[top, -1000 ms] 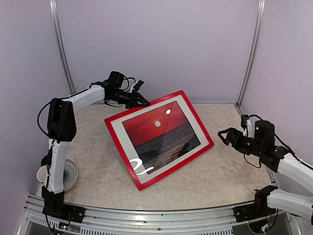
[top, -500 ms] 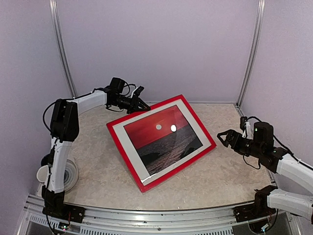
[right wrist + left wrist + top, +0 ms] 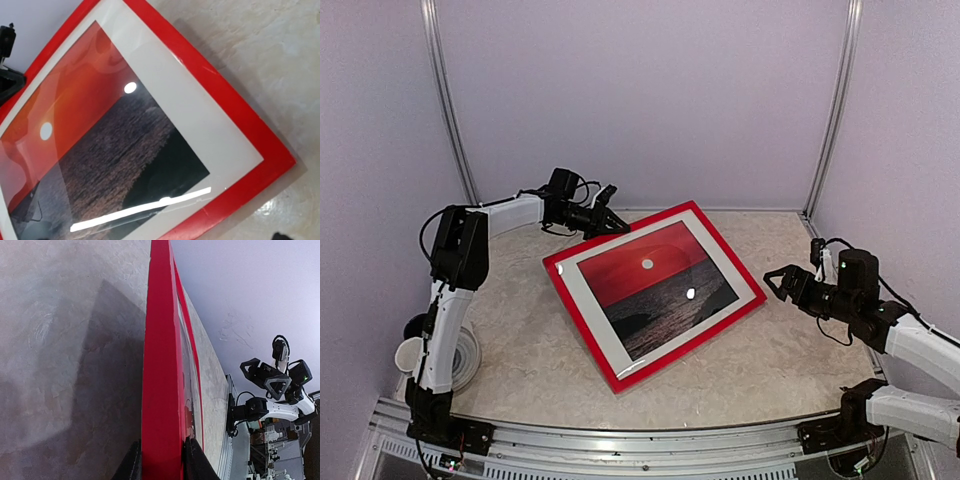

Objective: Put the photo into the frame
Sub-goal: Place the photo frame at the center of the board.

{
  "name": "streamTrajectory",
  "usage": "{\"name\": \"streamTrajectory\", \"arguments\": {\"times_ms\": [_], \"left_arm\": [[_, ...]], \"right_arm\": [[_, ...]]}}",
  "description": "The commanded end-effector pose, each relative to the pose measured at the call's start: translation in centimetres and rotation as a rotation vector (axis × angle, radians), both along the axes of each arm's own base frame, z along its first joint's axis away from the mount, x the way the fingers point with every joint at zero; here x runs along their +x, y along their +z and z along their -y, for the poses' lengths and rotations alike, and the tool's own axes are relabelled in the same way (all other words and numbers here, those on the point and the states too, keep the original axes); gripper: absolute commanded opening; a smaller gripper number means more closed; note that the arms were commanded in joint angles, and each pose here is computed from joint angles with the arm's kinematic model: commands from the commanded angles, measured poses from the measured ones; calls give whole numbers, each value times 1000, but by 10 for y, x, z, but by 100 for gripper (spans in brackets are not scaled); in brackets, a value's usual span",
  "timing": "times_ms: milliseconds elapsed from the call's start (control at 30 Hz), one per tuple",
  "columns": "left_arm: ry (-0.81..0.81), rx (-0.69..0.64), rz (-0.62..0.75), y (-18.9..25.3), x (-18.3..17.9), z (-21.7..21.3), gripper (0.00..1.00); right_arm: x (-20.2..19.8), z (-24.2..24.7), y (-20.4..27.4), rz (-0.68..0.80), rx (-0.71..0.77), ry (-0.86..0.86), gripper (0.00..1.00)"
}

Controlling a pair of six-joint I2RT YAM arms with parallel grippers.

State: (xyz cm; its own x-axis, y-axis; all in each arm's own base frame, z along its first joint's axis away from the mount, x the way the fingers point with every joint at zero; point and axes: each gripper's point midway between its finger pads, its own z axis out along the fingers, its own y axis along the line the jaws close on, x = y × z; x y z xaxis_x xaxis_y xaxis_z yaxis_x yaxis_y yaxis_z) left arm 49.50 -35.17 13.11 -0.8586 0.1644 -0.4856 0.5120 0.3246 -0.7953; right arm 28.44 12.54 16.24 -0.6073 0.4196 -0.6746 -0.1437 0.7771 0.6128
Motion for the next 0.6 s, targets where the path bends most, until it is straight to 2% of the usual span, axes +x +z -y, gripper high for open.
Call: {"name": "streamTrajectory", "arguments": {"times_ms": [0,400,567], "left_arm": [[91,172,11,-62,13,-10,11],[113,197,-2,-79,17,-15,32],[125,208,-15,-86,19,-20,33]], "right_arm": [[2,3,-1,5,7,-9,96],[1,3,-3,-2,6,-11,96],[1,4,-4,-5,7,-11,96]]}}
